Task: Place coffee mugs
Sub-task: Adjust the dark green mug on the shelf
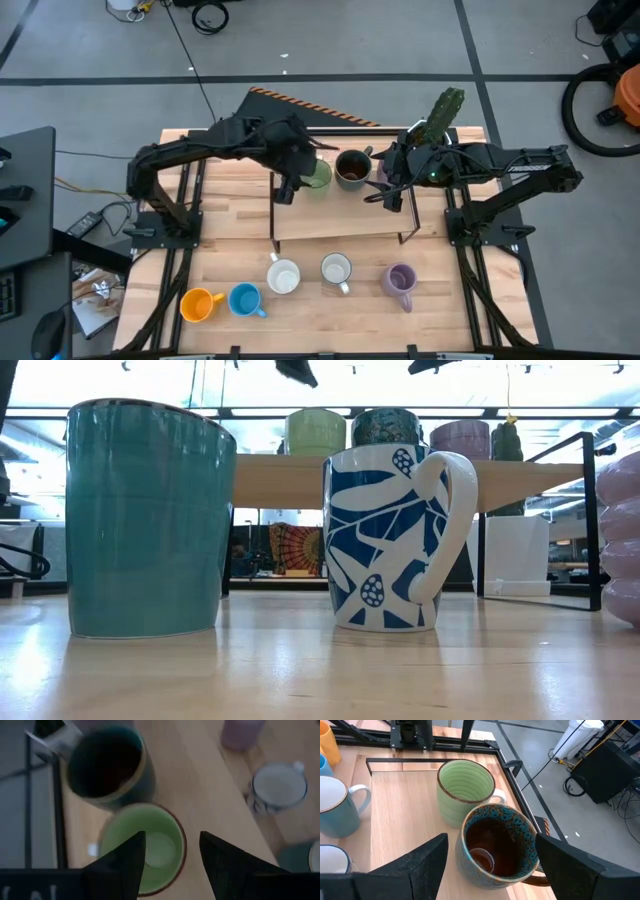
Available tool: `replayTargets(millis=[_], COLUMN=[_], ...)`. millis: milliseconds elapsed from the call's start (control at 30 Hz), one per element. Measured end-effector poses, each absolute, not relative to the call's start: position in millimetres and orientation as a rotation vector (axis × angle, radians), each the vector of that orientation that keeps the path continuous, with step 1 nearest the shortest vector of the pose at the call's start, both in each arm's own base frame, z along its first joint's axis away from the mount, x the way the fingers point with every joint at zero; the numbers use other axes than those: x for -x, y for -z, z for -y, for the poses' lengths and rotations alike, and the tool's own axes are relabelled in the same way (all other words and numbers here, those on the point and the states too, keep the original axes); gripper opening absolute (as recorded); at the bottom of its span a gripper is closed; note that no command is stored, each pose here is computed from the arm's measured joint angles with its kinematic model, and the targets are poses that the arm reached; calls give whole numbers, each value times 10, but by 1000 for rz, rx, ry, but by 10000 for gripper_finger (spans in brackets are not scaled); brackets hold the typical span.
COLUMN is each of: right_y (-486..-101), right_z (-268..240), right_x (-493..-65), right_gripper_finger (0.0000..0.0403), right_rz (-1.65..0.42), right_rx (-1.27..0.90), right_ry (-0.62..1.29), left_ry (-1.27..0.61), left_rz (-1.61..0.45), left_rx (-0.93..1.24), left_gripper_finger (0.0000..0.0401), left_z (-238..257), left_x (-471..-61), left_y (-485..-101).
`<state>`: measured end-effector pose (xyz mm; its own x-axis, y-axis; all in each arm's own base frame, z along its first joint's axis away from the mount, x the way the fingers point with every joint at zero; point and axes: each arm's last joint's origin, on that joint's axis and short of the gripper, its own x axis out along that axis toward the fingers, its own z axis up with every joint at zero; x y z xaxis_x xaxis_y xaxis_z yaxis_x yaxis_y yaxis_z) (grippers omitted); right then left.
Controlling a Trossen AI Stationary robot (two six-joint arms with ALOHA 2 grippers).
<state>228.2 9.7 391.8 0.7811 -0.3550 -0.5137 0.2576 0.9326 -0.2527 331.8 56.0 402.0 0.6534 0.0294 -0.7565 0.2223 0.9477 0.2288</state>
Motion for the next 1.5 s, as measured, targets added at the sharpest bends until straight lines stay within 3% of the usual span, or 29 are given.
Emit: replayTargets(millis=[233,367,733,1033,1500], right_y=[-3919,-3923,-3904,-4052,-4001], right_z=[-97,-97,-106,-133,-72], right_x=[-2281,-2283,-2391,-2661,-3096], right_gripper_finger=[306,306,302,293,288], right_rz=[-586,-581,-551,-550,-604], right_rx=[165,164,85,127,160], right_ry=[335,338,361,346,369], left_ry=[163,117,-22,-102,-172], left_rz=[-700,-661,-326,-258,-103], left_rx=[-269,-260,-196,-52,-47], left_gripper_finger=[194,194,194,194,194], left_z=[-506,-506,-495,-505,-368], left_x=[-3121,-2895,-2175,-1833,-1524], left_y=[-4086,-3899,-3910,-3373,-2464])
